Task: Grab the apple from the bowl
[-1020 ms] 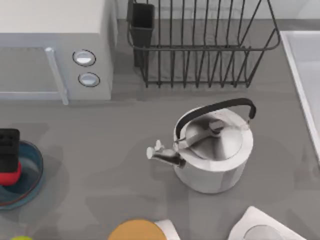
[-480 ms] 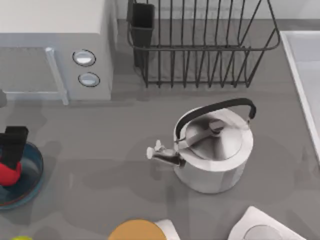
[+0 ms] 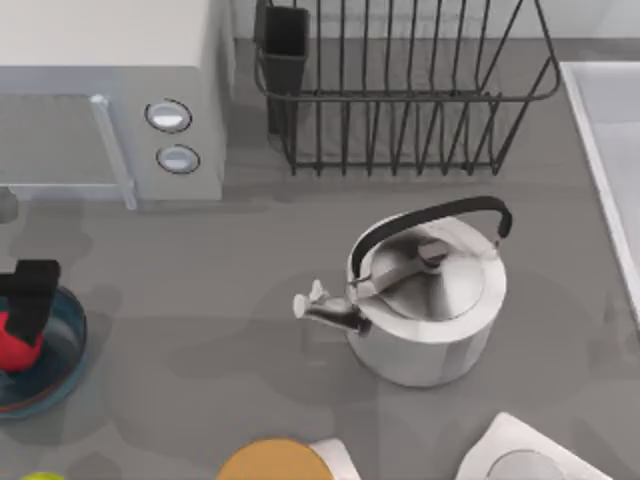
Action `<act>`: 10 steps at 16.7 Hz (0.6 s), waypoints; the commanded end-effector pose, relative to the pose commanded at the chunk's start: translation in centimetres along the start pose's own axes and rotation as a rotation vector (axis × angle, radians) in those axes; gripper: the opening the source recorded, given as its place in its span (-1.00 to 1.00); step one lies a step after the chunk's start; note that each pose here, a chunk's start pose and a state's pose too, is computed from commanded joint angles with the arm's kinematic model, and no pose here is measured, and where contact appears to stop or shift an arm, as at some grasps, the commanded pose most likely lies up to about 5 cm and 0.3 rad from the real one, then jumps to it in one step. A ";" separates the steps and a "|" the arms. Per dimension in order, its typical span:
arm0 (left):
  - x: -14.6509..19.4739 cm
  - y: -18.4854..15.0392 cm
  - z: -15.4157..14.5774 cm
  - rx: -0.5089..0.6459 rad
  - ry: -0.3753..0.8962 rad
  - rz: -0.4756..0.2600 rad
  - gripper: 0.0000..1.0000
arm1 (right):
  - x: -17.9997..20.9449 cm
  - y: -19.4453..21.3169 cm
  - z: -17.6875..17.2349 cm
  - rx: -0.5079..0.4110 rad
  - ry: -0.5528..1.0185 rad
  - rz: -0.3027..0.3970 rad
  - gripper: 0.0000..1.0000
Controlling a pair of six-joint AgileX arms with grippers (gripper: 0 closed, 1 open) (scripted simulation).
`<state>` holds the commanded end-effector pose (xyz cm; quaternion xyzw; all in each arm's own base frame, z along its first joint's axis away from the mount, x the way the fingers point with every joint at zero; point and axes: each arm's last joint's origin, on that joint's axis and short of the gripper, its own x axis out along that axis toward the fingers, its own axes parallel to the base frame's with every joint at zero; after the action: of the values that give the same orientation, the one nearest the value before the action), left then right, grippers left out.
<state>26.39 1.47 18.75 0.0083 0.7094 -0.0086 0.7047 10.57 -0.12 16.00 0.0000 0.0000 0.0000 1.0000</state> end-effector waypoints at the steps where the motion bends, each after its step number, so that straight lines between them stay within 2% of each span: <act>1: 0.9 0.0 0.1 0.000 0.002 0.000 1.00 | 0.0 0.0 0.0 0.000 0.000 0.000 1.00; 7: 7.0 0.1 0.3 -0.004 -0.020 0.002 1.00 | 0.0 0.0 0.0 0.000 0.000 0.000 1.00; 10: 8.1 0.1 0.0 -0.004 -0.007 0.001 1.00 | 0.0 0.0 0.0 0.000 0.000 0.000 1.00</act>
<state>26.35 1.58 10.66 0.0071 0.7071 -0.0071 0.7071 10.57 -0.12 16.00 0.0000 0.0000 0.0000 1.0000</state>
